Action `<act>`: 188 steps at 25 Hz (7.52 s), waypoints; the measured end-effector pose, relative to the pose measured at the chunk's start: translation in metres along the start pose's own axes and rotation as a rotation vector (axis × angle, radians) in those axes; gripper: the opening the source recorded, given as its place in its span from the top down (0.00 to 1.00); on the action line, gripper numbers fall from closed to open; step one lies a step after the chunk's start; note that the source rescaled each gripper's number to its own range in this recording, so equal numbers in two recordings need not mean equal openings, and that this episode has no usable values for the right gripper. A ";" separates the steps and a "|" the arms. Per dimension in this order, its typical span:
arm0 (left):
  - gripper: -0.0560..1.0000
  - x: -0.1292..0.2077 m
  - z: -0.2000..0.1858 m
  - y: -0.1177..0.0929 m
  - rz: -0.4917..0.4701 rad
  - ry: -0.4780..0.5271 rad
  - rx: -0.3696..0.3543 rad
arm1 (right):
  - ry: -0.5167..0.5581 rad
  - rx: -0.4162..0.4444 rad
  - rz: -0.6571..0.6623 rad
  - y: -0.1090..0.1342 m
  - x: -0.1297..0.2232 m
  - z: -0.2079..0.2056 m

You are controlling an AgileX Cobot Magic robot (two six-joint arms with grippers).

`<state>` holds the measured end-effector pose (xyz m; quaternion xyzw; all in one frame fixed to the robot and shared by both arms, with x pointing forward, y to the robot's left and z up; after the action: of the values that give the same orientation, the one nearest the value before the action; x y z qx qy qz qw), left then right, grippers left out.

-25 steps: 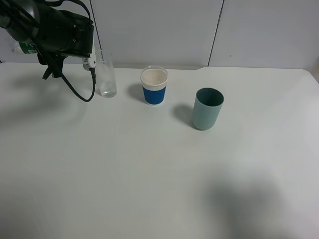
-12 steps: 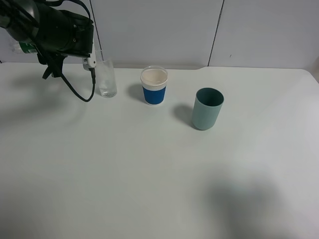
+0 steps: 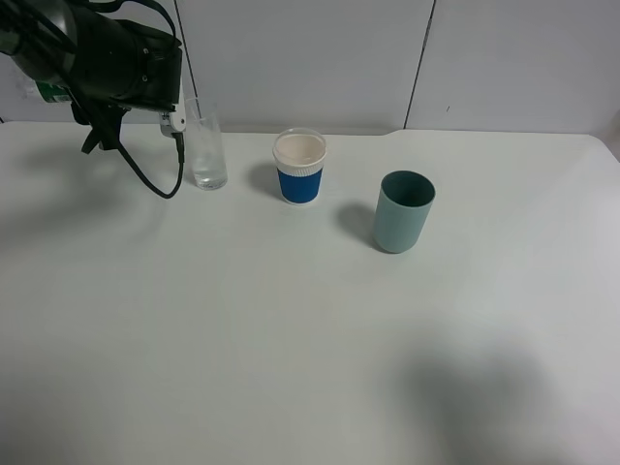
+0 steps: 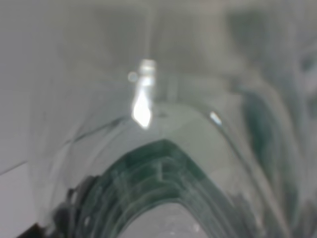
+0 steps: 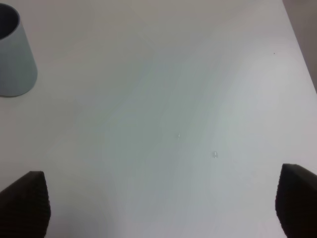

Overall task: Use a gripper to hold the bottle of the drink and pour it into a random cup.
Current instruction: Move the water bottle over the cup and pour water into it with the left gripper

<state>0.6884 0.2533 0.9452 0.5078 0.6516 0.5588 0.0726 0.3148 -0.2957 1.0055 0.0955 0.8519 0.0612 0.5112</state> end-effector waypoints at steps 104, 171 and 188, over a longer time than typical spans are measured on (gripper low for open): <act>0.95 0.005 -0.002 0.022 0.149 0.035 -0.120 | 0.000 0.000 0.000 0.000 0.000 0.000; 0.95 0.005 -0.004 0.037 0.312 0.061 -0.197 | 0.000 0.000 0.007 0.000 0.000 0.000; 0.95 -0.039 -0.006 0.004 -0.103 -0.227 -0.004 | 0.000 0.000 0.007 0.000 0.000 0.000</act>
<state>0.7055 0.2198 0.9324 0.5334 0.6634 0.4946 0.1753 0.3148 -0.2957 1.0055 0.0986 0.8516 0.0630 0.5110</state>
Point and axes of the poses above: a point on each arm's last joint axis where the gripper is mounted, z pointing out along that axis toward the gripper, y along the wrist's bending axis when the last joint is at zero, x = y × z, the point moved 9 cm from there along z, pointing out along that axis toward the gripper, and after that the axes turned 14 degrees about z, right-handed, at the moved point
